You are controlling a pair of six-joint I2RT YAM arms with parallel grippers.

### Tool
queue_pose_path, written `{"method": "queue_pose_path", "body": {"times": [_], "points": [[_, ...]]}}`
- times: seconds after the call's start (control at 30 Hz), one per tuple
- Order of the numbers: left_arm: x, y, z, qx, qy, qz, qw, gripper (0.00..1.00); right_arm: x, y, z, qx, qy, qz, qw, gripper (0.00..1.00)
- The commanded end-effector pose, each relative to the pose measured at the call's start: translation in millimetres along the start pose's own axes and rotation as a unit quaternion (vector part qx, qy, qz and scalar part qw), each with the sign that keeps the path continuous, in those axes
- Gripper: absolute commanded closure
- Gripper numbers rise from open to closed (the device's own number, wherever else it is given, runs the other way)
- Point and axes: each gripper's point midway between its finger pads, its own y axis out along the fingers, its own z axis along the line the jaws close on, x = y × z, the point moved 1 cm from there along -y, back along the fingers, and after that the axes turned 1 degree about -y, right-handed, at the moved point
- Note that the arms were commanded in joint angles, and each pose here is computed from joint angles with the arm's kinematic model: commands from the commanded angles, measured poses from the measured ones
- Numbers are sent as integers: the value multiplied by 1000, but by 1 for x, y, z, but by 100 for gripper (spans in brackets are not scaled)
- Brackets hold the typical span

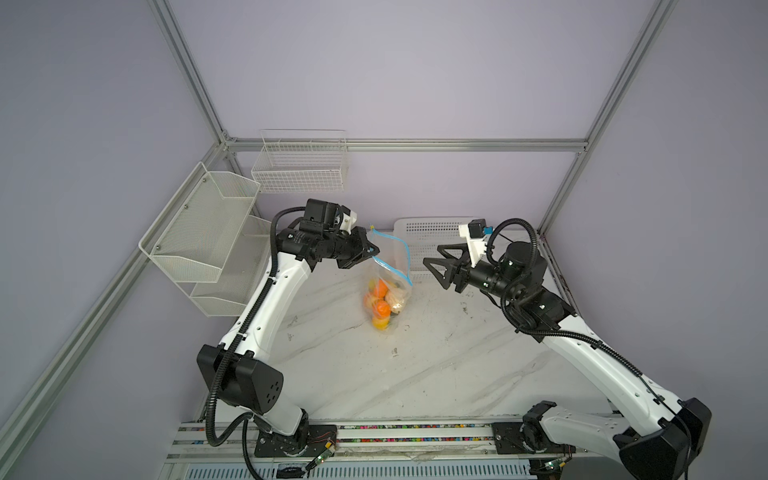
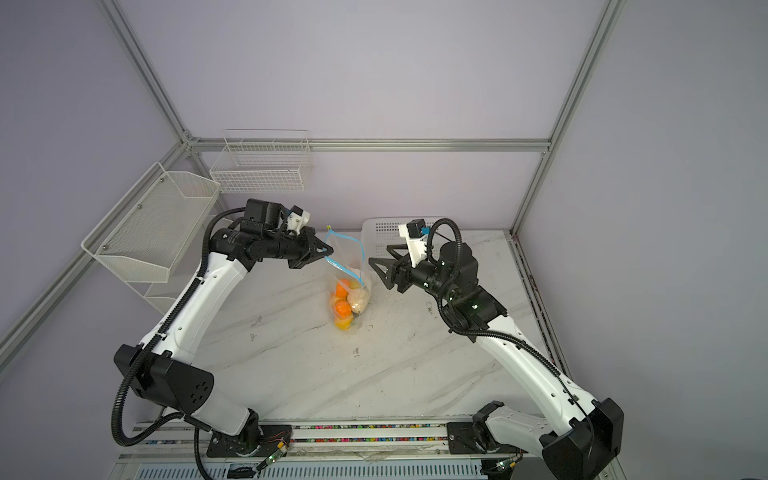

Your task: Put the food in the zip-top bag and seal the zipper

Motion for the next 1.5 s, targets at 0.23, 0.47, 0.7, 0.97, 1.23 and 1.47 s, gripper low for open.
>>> {"method": "queue_pose_path", "body": {"times": [0.23,0.47,0.7,0.97,1.23,1.47], "points": [[4,-1,-4,-23,10,-12,1000,100,-44,11,9,7,-1,-47,999,35],[4,-3,-2,-21,9,-14,1000,100,-49,33,12,18,-6,-50,999,38],[4,-3,-1,-20,7,-12,1000,100,-57,46,14,14,-7,-46,999,39],[5,-6,0,-19,7,-16,1000,100,-55,57,9,-3,-30,-6,1000,56],[6,-9,-1,-21,9,-19,1000,100,-68,63,7,1,-16,16,1000,59],[7,-11,-1,-23,10,-19,1000,100,-70,64,5,-4,-13,11,1000,58]]}}
